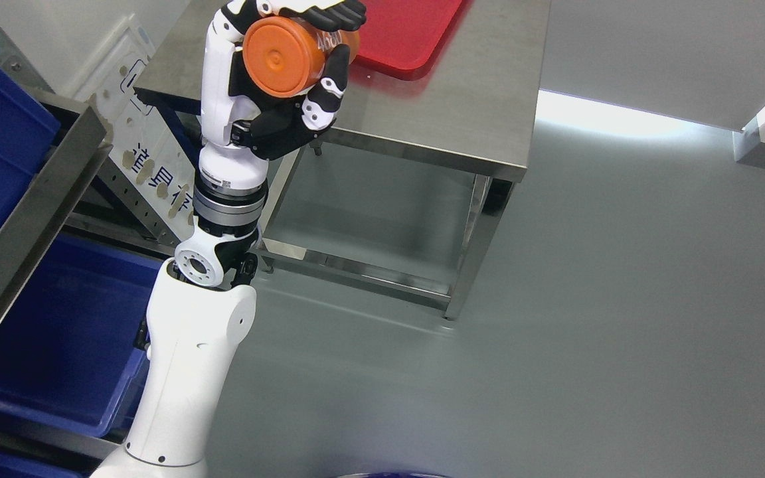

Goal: Grab orange capacitor from left shelf to right desk
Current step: 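Carry the capacitor in the left hand toward the red tray on the table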

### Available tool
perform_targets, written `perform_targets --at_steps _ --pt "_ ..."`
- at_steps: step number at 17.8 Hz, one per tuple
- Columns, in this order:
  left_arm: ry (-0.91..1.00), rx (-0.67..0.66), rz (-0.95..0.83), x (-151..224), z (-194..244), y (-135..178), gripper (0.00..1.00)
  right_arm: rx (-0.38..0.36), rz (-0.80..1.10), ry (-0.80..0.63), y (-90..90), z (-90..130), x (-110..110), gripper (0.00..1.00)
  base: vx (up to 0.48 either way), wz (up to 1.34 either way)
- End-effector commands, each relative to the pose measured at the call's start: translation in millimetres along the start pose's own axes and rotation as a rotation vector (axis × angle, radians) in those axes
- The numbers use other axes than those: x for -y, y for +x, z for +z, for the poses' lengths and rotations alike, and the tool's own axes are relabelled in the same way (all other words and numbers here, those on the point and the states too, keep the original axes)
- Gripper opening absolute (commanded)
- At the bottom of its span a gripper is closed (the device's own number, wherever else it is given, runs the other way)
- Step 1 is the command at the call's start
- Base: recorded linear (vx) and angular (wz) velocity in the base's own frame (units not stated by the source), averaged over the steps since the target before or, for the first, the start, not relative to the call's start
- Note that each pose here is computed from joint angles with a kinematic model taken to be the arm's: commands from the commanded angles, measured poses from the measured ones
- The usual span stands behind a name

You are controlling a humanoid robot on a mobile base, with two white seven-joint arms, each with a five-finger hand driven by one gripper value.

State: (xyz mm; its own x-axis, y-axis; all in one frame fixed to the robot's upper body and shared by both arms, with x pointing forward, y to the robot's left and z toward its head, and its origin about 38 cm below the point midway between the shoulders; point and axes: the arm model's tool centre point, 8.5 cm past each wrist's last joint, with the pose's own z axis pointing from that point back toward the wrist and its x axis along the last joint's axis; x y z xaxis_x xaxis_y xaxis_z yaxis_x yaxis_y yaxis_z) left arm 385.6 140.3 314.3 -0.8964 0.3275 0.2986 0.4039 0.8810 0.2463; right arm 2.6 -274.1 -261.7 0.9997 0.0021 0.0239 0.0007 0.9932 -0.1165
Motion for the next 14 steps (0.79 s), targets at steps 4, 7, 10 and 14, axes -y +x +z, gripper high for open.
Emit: perform_targets --at_steps 4,7,10,14 --pt "-0.029 -0.099 0.027 -4 -11 -14 0.03 -0.002 -0.007 -0.017 -6.8 0 11 1.00 0.275 0.05" --pt "-0.023 -0.251 0.062 -5 -4 -36 0.03 -0.004 -0.007 -0.017 -7.0 0 11 1.00 0.248 0.14" --pt "-0.007 -0.428 0.107 -7 10 -58 0.03 -0.002 -0.007 -0.017 -6.8 0 11 1.00 0.255 0.13" --pt "-0.004 -0.607 0.108 -10 20 -74 0.03 -0.002 -0.007 -0.017 -6.8 0 11 1.00 0.219 0.07"
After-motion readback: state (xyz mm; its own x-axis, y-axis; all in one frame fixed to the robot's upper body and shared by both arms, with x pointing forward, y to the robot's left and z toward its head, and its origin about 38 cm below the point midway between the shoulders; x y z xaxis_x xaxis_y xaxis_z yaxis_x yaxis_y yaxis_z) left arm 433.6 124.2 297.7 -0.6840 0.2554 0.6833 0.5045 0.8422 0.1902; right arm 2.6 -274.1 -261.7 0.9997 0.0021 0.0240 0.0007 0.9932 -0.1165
